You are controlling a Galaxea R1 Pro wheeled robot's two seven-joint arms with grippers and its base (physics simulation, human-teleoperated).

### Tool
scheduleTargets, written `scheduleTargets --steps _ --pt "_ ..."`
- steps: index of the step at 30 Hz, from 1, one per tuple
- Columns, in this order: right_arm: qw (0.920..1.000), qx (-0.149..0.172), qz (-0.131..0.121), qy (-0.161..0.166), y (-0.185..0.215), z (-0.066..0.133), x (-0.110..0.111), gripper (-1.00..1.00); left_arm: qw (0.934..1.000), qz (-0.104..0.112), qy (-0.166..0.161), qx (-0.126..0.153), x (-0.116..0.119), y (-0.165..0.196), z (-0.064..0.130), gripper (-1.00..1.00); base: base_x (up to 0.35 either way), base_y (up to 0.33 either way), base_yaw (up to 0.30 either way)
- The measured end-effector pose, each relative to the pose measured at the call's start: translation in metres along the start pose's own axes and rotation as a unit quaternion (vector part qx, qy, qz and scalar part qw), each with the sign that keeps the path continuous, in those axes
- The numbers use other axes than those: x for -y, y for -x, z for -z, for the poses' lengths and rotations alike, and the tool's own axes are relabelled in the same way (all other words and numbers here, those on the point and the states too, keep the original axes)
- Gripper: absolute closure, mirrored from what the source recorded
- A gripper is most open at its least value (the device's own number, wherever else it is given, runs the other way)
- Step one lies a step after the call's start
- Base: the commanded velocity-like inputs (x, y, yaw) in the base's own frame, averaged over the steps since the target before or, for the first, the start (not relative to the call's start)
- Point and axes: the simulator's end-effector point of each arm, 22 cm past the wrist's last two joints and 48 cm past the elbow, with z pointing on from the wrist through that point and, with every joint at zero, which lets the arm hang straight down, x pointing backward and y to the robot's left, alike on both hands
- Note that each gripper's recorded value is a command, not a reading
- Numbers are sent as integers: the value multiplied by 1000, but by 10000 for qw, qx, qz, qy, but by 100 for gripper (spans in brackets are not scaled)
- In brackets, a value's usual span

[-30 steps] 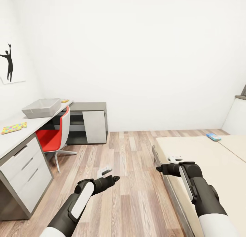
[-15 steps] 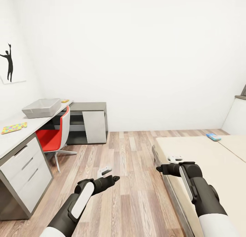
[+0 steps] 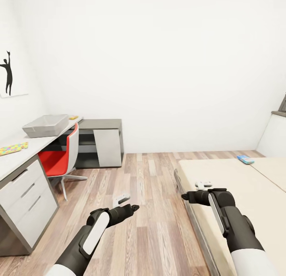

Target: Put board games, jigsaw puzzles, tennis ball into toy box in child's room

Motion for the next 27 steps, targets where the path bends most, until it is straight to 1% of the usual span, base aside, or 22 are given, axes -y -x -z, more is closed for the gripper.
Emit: scheduleTargets --steps 27 --pt "10000 2 0 0 0 0 0 -100 10000 0 0 0 0 0 0 -100 0 -197 0"
